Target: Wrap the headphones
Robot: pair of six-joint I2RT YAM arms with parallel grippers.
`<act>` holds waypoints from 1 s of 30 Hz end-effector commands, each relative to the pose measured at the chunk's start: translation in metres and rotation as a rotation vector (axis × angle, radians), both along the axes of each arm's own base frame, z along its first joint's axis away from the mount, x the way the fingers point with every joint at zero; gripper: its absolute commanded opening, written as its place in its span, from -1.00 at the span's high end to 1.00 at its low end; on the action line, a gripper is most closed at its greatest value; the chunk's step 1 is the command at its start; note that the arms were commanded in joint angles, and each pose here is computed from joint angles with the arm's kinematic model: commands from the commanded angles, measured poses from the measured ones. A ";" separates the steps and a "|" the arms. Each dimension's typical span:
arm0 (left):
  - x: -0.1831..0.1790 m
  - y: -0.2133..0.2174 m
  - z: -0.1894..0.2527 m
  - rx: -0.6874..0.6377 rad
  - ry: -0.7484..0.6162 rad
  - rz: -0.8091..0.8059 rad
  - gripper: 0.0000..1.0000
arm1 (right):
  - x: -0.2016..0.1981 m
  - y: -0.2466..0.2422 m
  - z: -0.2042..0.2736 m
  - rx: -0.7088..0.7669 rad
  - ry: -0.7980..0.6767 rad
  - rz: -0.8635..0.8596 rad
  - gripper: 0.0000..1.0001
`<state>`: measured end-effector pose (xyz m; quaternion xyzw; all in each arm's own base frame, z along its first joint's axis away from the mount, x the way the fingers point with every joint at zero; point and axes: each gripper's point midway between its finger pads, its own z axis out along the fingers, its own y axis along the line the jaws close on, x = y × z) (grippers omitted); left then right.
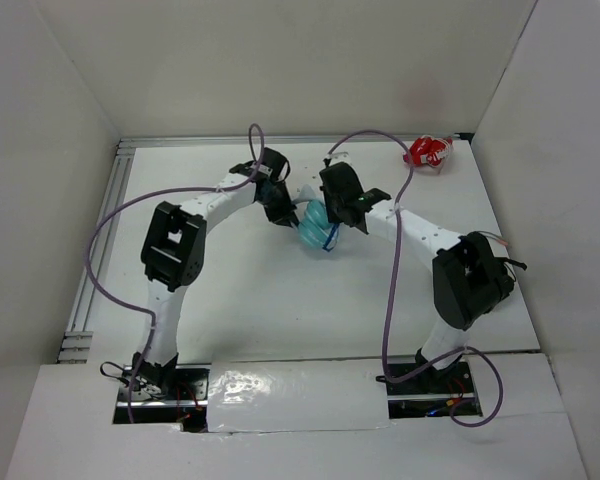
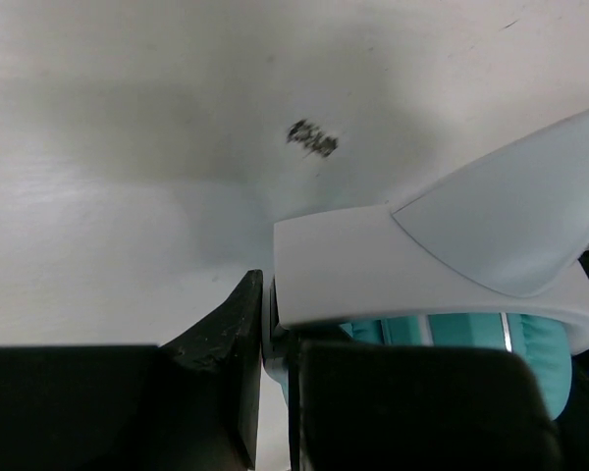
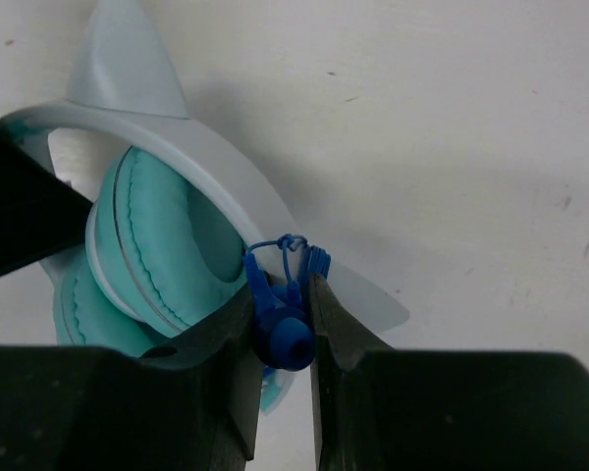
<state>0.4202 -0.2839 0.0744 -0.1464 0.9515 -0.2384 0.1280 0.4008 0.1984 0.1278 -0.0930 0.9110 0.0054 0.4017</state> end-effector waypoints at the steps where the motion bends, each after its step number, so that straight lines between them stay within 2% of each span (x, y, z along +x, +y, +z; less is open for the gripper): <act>1: 0.012 -0.039 0.032 -0.161 0.012 0.025 1.00 | 0.011 -0.042 -0.005 -0.049 0.018 -0.183 1.00; 7: 0.014 -0.067 0.023 -0.180 0.045 0.062 1.00 | 0.017 -0.072 -0.028 0.016 0.091 -0.279 1.00; 18: -0.003 -0.062 -0.007 -0.153 0.153 0.101 0.97 | 0.019 -0.073 -0.057 0.021 0.153 -0.303 1.00; 20: -0.005 -0.061 -0.006 -0.155 0.149 0.090 0.78 | 0.019 -0.071 -0.061 0.025 0.163 -0.299 1.00; 21: -0.006 -0.061 -0.005 -0.155 0.148 0.084 0.47 | 0.019 -0.070 -0.063 0.022 0.167 -0.298 0.98; 23: -0.010 -0.057 -0.004 -0.144 0.150 0.085 0.22 | 0.020 -0.071 -0.065 0.015 0.169 -0.312 0.95; 25: -0.012 -0.055 -0.001 -0.135 0.146 0.084 0.13 | 0.019 -0.072 -0.065 0.014 0.173 -0.327 0.91; 30: -0.028 -0.056 0.015 -0.164 0.095 0.018 -0.24 | 0.020 -0.071 -0.060 0.010 0.153 -0.343 0.82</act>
